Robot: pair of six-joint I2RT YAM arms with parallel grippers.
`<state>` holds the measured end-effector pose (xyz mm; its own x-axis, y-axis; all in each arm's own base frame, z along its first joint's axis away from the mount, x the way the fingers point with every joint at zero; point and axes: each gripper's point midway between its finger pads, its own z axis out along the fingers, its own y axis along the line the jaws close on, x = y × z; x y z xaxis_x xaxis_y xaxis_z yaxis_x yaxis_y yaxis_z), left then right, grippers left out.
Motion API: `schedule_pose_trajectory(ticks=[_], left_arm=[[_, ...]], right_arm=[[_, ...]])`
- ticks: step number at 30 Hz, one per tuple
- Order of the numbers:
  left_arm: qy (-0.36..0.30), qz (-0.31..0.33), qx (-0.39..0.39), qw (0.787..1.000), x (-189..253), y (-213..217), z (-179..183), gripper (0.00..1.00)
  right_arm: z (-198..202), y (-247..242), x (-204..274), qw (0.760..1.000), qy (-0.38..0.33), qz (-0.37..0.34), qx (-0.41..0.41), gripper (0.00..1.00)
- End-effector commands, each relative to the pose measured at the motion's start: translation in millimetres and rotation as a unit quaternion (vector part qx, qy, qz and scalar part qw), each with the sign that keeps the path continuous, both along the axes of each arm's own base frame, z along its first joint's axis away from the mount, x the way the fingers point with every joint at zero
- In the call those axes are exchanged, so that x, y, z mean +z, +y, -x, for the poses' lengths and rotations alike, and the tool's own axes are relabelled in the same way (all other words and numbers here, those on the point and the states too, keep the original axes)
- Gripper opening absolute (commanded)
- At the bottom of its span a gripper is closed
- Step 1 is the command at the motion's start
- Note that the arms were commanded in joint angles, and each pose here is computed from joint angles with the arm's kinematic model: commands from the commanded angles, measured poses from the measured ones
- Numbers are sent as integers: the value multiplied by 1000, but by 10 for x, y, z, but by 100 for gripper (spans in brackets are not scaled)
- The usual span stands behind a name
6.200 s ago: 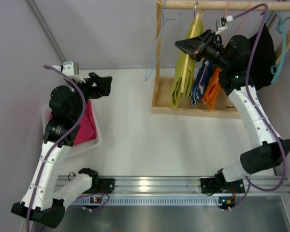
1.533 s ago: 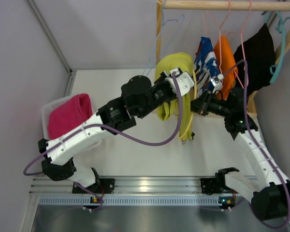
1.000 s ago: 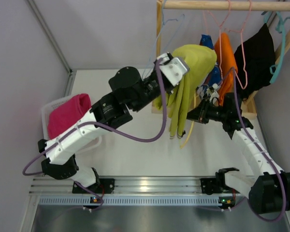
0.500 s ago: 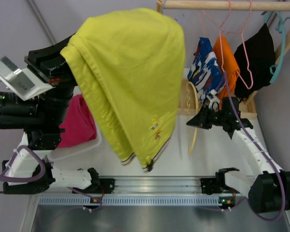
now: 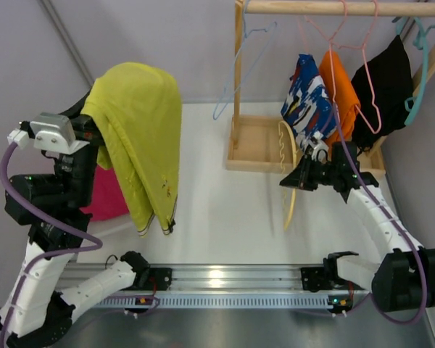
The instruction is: Remove the trousers from the hanger
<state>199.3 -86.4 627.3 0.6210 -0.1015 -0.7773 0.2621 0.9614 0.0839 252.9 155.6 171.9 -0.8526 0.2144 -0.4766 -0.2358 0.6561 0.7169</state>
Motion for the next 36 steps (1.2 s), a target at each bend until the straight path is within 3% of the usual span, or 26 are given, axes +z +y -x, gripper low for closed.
schedule_pose_trajectory(ticks=[1,6,15,18,23,27,31,33,34,35,36], left_arm=[[-53,94,83,991,194,724,374,0],[19,110,201,973,-310,1170,314,0],[53,104,380,917,-726,1803,755,0],[78,116,451,882,-938,2015,921,0],[122,141,566,803,-1302,2338,1139,0],[151,130,610,767,-1453,2442,1146,0],[193,113,642,733,-1629,2532,1002,0],[231,120,676,690,-1797,2628,847,0],[242,118,683,679,-1846,2650,773,0],[254,109,686,673,-1908,2671,613,0],[254,104,680,680,-1923,2668,511,0]], right_arm=[[-208,-4,312,998,-66,-2,8,0],[-262,10,345,998,-60,-3,13,0],[-390,50,423,999,-49,-6,22,0],[-409,64,396,999,-41,-2,31,0],[-446,69,406,999,-34,0,34,0],[-500,82,406,999,-28,4,41,0],[-574,103,409,999,-25,4,39,0],[-602,122,416,999,-24,3,40,0],[-626,130,452,999,-28,2,40,0],[-640,137,448,999,-26,2,41,0],[-653,138,449,999,-26,2,42,0]])
